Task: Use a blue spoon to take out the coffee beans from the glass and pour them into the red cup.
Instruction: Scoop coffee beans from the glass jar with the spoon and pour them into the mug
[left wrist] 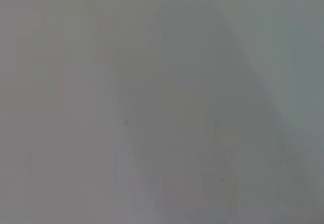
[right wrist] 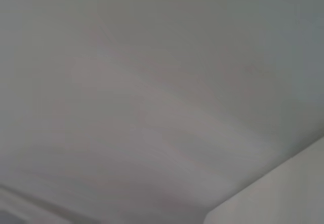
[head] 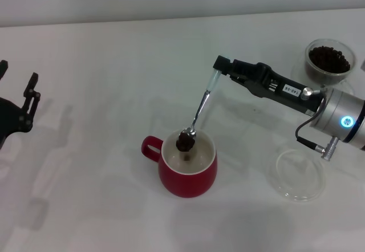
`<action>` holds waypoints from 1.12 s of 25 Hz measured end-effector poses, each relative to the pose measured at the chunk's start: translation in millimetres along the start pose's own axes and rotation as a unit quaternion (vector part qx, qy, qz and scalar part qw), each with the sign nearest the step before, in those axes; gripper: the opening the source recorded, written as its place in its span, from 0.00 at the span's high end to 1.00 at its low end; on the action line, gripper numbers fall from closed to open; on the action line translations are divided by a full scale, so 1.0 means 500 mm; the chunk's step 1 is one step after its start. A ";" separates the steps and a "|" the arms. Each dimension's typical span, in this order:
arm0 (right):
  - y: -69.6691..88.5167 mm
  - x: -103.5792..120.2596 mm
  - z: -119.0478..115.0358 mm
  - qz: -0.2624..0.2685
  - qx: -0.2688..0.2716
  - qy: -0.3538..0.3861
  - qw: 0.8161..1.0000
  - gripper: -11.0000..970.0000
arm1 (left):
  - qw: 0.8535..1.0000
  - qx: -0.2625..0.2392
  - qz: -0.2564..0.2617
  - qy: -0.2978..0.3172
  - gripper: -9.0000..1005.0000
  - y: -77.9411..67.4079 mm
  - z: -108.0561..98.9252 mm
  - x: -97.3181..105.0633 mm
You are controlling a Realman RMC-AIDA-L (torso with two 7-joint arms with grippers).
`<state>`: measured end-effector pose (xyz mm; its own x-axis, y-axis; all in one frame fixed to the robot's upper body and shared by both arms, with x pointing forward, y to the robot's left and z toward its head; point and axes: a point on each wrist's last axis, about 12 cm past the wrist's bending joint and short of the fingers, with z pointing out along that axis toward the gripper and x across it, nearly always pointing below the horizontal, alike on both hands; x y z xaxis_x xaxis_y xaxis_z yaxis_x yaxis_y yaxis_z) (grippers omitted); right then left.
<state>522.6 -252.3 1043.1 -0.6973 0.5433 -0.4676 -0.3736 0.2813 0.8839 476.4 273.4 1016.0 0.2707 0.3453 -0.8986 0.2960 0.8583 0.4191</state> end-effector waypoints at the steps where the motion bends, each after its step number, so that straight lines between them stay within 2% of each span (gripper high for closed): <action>1: 0.002 -0.002 0.001 -0.010 -0.004 0.003 1.000 0.84 | 1.000 0.000 0.000 0.000 0.51 -0.001 0.000 0.000; 11: 0.021 -0.017 -0.001 -0.117 -0.040 0.018 0.992 0.84 | 1.000 -0.001 -0.002 0.001 0.51 -0.002 -0.004 0.001; 20: 0.033 -0.028 0.011 -0.216 -0.061 0.042 0.974 0.84 | 1.000 -0.001 -0.005 0.000 0.51 -0.005 0.002 -0.002; 28: 0.044 -0.036 0.020 -0.267 -0.082 0.041 0.959 0.84 | 1.000 -0.005 -0.005 0.000 0.51 -0.002 0.005 -0.001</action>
<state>532.9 -247.9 1071.0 -0.4229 0.2916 -0.8580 -0.7773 0.3700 0.5089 478.2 271.4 1016.5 0.2672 0.3376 -0.9026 0.2899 0.8651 0.4094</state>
